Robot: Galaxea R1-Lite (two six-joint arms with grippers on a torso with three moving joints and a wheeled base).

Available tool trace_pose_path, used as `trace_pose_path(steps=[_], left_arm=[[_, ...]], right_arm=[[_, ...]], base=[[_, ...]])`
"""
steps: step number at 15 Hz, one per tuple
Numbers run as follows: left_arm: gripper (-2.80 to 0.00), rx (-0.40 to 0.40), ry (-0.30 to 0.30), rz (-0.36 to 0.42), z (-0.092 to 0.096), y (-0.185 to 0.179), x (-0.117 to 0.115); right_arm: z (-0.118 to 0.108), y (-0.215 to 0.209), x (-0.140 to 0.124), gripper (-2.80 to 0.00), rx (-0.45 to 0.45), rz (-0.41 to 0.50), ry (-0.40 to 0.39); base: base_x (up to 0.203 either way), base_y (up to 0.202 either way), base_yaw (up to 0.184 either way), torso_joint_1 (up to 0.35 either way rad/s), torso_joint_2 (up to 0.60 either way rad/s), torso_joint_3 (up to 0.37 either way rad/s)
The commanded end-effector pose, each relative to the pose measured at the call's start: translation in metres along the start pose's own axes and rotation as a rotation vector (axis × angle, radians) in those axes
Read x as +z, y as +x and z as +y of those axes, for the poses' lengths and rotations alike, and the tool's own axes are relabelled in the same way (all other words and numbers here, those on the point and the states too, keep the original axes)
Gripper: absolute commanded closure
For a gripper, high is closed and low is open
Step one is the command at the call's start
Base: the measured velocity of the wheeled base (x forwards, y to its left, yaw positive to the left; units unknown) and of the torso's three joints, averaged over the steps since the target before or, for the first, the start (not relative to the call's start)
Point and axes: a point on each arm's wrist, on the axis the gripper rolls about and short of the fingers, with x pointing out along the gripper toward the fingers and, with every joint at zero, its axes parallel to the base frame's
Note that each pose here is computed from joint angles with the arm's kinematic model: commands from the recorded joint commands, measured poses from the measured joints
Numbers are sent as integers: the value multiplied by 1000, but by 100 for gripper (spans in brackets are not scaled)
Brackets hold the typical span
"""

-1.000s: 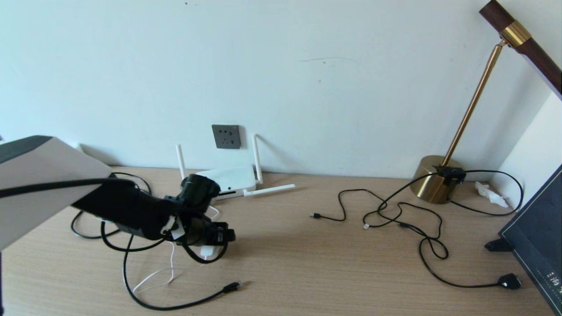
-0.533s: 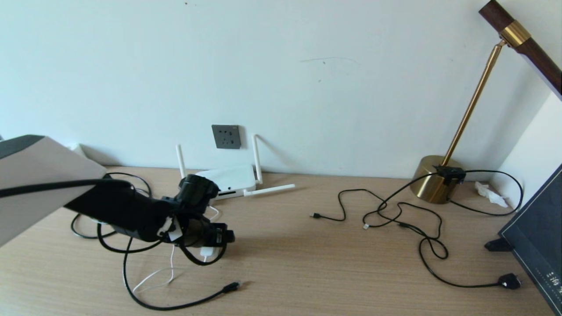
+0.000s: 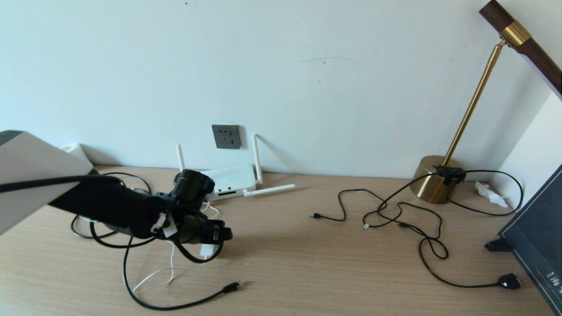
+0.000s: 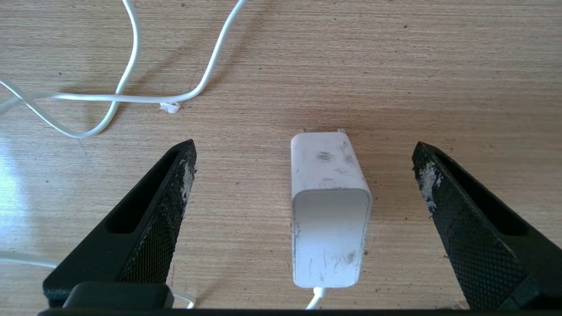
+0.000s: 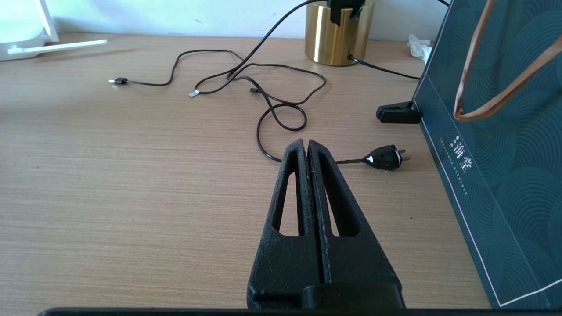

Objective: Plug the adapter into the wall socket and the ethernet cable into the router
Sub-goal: Plug plug into socket

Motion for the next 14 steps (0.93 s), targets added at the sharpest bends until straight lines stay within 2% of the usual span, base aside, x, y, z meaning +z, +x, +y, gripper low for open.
trace_pose_path(steps=[1, 14], left_arm=[[-280, 1, -2, -3, 1, -3, 1], [-280, 0, -1, 14, 0, -4, -2]], right_arm=[[0, 0, 0, 0, 0, 0, 0], [0, 0, 0, 0, 0, 0, 0]], base=[[0, 0, 0, 0, 0, 0], [0, 0, 0, 0, 0, 0]])
